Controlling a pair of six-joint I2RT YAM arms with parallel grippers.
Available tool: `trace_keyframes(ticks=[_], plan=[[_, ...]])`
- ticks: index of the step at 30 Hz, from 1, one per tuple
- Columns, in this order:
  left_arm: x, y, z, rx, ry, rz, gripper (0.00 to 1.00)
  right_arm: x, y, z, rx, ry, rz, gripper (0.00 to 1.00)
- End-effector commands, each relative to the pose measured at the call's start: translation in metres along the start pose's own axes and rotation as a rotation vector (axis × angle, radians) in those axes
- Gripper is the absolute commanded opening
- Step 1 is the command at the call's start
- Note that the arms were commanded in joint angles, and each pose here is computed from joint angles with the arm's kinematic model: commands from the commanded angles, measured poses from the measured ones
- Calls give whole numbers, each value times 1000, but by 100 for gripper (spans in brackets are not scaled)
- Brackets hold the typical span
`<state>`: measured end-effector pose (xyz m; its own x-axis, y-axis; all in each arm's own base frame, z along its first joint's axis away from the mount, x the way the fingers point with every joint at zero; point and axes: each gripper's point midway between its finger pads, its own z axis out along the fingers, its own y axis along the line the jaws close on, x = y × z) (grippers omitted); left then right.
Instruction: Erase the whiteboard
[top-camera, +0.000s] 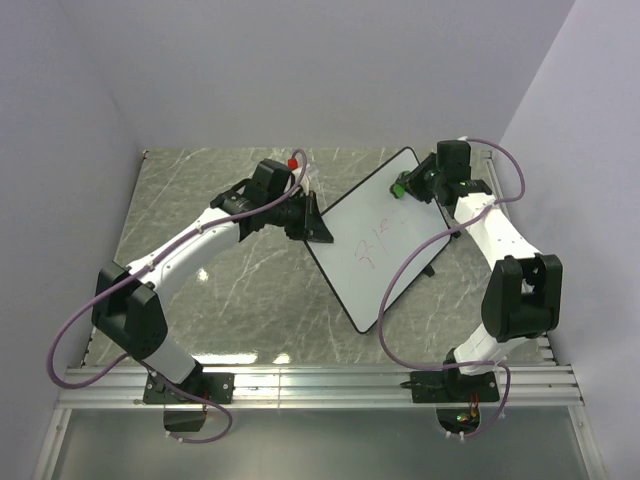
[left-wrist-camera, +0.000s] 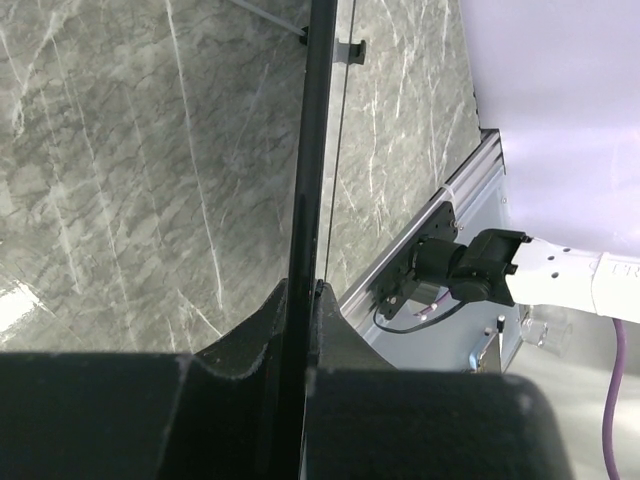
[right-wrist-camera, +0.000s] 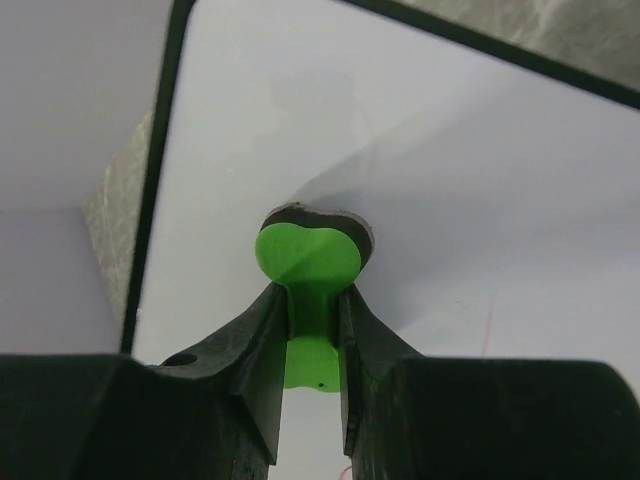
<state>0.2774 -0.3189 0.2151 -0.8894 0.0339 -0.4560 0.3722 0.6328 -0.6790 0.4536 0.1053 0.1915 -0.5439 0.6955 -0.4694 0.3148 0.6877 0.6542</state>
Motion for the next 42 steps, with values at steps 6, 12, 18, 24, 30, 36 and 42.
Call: trace_keyframes(ticks=[6,12,18,24,30,36,42], plan=[[25,71,0,-341,112,55,0,56,-117,13,282,115,-48,0],[17,63,9,-301,111,60,0,85,-135,3,285,175,-28,0],[12,65,18,-290,119,81,0,104,-96,-3,150,219,-45,0],[10,69,25,-290,132,96,0,111,-37,-16,26,244,-46,0],[9,70,31,-283,140,103,0,116,-3,-32,-49,262,-32,0],[8,70,31,-282,144,109,0,89,17,-18,-51,218,-76,0],[8,68,28,-284,144,116,0,73,42,10,-66,223,-83,0]])
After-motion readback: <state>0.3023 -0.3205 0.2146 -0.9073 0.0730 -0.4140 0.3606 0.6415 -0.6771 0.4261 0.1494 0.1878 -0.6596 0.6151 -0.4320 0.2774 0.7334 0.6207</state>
